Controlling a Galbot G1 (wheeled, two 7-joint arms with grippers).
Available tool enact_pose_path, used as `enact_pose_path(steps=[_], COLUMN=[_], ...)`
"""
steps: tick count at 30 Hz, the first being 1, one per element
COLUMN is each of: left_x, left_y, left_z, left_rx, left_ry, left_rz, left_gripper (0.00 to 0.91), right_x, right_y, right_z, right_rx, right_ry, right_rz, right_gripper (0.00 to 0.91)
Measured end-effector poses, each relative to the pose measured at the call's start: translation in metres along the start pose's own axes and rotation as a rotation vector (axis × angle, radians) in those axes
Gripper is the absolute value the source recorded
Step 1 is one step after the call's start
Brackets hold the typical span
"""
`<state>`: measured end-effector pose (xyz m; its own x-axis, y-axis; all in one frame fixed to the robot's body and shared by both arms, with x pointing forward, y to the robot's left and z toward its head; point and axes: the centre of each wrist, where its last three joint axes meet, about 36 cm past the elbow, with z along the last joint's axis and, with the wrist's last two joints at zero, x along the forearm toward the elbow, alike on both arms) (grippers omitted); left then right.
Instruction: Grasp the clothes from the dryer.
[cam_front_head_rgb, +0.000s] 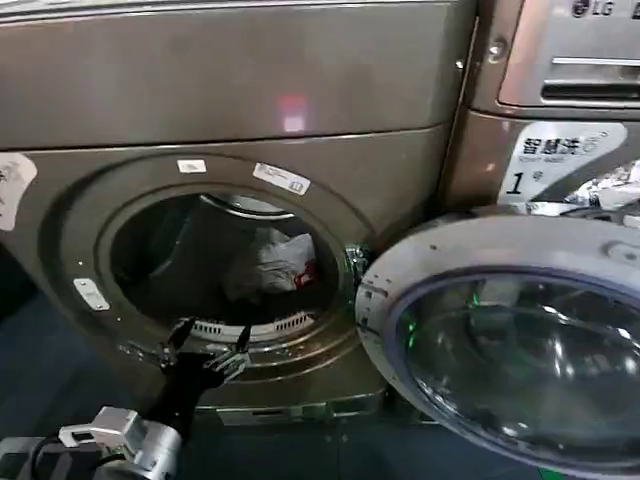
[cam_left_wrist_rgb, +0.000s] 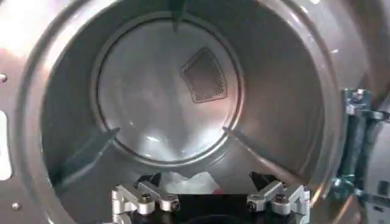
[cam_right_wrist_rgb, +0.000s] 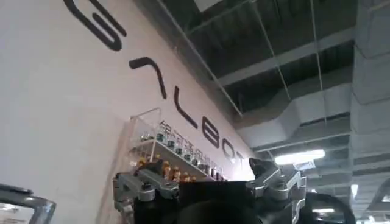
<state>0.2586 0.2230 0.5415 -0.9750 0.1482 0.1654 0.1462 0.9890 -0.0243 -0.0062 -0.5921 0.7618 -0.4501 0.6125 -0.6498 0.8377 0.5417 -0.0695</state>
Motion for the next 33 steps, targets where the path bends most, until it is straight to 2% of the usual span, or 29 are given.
enact_pose_path(steps=[8,20,26,33], left_x=[-0.001,-0.02,-0.051,-0.113], left_y=[0.0,0.015,0.025,0.037], left_z=[0.0,0.004,0.01,0.018], left_rx=[0.0,-0.008,0.014,0.036], left_ry=[-0.005,-0.051,-0.081,-0.121], left_rz=[-0.002,-0.004,0.014,0.016], left_gripper=[0.907,0.907,0.907,0.907], right_x=[0.0,-0.003,-0.004,-0.001], right_y=[0.002,0.007,0.005,0.002], right_z=[-0.002,-0.017,-0.022,-0.028], right_rx=[0.005,0.053,0.067,0.081], right_ry=[-0.001,0.012,0.014,0.008], right_rz=[-0.002,-0.02,-0.015,-0.009], right_gripper=[0.907,0.907,0.907,0.907])
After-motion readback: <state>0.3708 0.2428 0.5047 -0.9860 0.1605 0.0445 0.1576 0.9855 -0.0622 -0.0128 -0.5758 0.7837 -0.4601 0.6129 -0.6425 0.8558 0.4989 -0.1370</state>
